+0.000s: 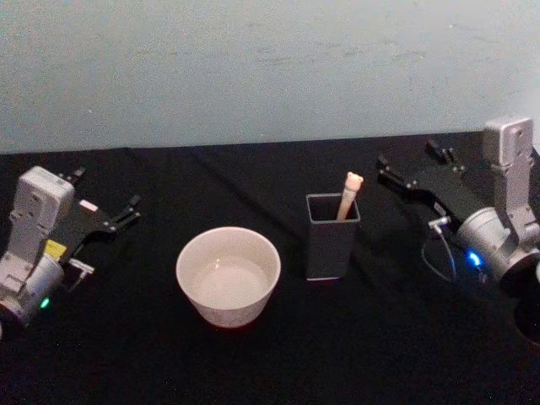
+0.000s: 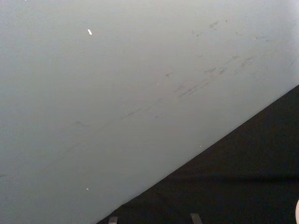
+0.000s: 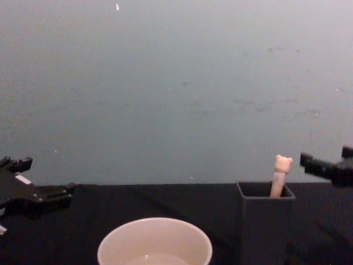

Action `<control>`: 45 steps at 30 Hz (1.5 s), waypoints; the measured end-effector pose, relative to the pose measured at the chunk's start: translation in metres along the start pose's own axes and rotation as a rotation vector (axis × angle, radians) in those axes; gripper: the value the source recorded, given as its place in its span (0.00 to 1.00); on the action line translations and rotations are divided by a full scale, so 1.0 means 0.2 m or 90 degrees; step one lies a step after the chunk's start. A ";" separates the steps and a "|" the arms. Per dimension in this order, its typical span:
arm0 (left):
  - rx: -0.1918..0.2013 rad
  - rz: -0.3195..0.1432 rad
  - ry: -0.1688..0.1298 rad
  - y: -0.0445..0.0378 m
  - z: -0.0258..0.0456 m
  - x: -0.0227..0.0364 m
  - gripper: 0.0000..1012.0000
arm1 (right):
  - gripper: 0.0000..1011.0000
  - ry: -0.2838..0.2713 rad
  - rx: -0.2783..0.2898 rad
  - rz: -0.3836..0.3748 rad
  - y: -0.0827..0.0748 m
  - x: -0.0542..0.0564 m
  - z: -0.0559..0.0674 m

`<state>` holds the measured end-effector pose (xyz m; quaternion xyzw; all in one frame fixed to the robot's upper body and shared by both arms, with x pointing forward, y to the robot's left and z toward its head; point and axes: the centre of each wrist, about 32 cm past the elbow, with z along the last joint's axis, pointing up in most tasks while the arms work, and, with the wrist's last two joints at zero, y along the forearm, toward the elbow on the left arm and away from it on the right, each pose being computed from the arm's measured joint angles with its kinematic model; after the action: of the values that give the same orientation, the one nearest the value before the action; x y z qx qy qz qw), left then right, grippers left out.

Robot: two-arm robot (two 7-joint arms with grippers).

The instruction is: Pick up the stirring spoon with one hand, stir inside the cup, then place it back in its original position.

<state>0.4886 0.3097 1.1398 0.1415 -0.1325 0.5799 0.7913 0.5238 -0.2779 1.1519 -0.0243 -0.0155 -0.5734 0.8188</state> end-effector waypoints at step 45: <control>0.000 0.000 0.000 0.000 0.000 0.000 0.99 | 0.99 -0.003 -0.037 0.011 0.01 -0.01 -0.05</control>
<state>0.4886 0.3097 1.1398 0.1415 -0.1325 0.5799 0.7913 0.5261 -0.2760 1.1421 -0.0495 -0.0004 -0.5667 0.8224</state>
